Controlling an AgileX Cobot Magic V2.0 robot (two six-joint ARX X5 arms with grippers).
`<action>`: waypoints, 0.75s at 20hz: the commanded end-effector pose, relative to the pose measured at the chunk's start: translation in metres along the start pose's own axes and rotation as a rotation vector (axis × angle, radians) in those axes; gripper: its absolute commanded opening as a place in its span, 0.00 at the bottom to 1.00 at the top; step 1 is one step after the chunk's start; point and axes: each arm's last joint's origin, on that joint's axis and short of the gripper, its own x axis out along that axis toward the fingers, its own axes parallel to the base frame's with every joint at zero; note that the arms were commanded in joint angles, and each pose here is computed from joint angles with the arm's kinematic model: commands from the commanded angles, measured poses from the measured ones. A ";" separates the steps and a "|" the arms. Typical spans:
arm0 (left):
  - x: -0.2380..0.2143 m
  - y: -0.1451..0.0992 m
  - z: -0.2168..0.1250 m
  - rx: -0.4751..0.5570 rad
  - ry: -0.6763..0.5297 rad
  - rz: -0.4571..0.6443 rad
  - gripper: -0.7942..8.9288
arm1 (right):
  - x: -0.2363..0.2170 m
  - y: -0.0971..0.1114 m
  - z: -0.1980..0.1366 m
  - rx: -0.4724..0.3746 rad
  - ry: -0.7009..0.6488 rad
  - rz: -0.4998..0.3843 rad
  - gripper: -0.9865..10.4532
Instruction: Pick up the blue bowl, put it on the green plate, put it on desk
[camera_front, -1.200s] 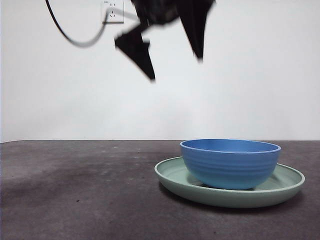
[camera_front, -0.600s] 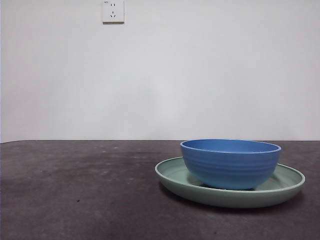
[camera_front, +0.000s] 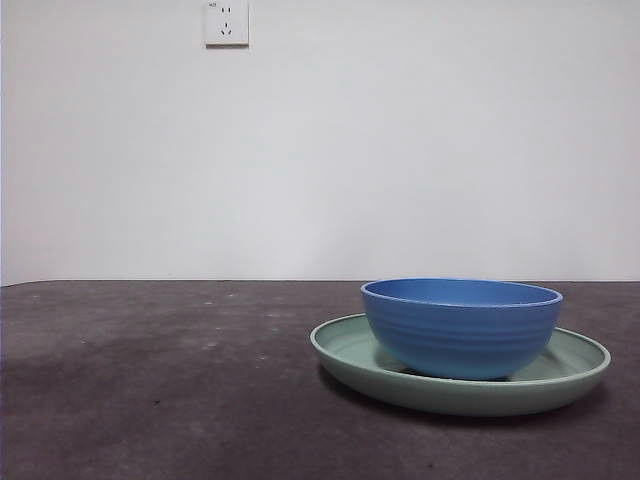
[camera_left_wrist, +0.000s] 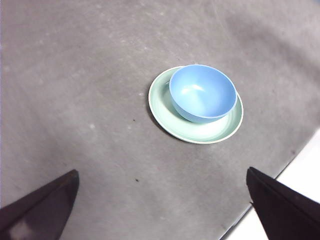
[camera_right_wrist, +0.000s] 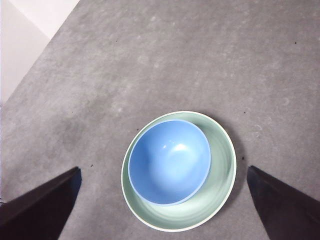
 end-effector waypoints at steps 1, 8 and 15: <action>0.007 0.001 -0.013 -0.093 0.000 -0.006 0.66 | -0.002 0.002 0.004 -0.017 -0.008 0.001 0.65; 0.001 0.000 -0.012 -0.072 -0.068 -0.011 0.66 | 0.000 0.000 -0.002 0.026 0.060 -0.003 0.65; 0.001 0.000 -0.010 -0.069 -0.087 -0.013 0.66 | 0.029 -0.016 -0.009 0.079 0.314 -0.105 0.65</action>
